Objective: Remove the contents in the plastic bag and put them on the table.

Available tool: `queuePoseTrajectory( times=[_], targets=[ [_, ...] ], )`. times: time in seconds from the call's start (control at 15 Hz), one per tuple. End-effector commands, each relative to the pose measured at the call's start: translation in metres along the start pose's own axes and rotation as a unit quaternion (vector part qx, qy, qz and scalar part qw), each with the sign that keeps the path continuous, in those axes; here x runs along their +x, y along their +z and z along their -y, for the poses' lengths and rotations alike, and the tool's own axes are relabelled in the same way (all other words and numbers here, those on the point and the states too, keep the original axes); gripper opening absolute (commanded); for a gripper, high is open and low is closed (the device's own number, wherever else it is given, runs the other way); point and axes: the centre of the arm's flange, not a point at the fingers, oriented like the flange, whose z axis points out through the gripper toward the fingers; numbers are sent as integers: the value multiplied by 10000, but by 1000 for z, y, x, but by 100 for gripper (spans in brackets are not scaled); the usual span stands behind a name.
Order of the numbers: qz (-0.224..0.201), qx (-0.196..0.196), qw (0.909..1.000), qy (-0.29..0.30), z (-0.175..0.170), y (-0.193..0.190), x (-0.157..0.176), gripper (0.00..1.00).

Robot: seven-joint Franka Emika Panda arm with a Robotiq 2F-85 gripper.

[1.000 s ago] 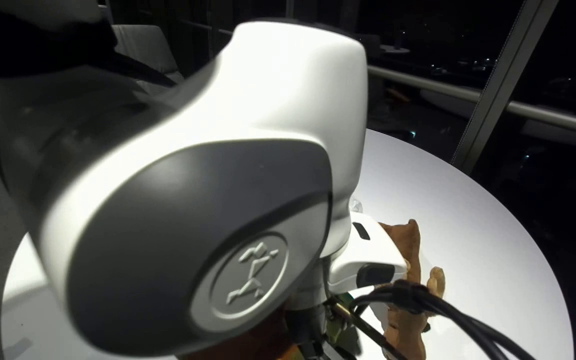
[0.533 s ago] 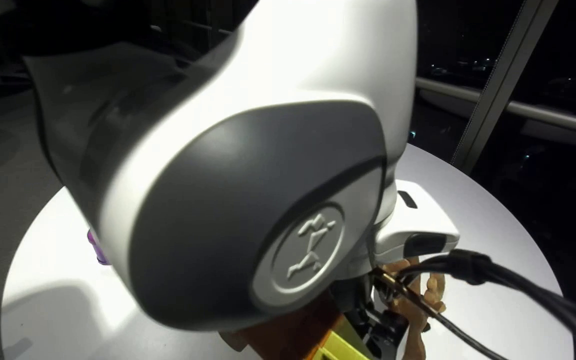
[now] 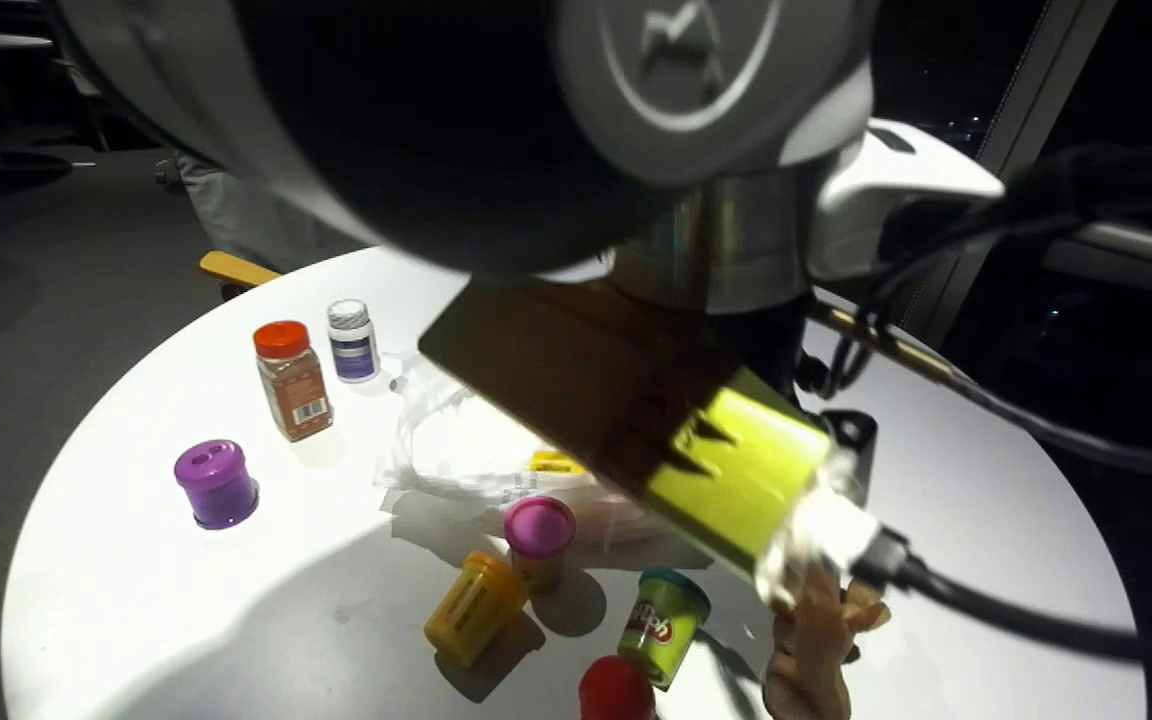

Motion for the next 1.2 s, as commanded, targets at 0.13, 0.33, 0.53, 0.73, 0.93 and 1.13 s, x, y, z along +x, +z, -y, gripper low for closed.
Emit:
queuePoseTrajectory(
  times=[0.13, 0.33, 0.53, 0.73, 0.93, 1.13],
  targets=[
    [-155, 356, 9990, 230, 95, -26, 56, 100],
    [-28, 439, 9959, 790, 138, -10, 80, 100],
    [392, 381, 9869, 1519, 163, 14, 86, 100],
    [707, 307, 9756, 2054, 179, 33, 80, 100],
    [1029, 204, 9665, 2344, 191, 45, 70, 100],
    [1219, 109, 9579, 2597, 195, 53, 64, 100]
  ],
)
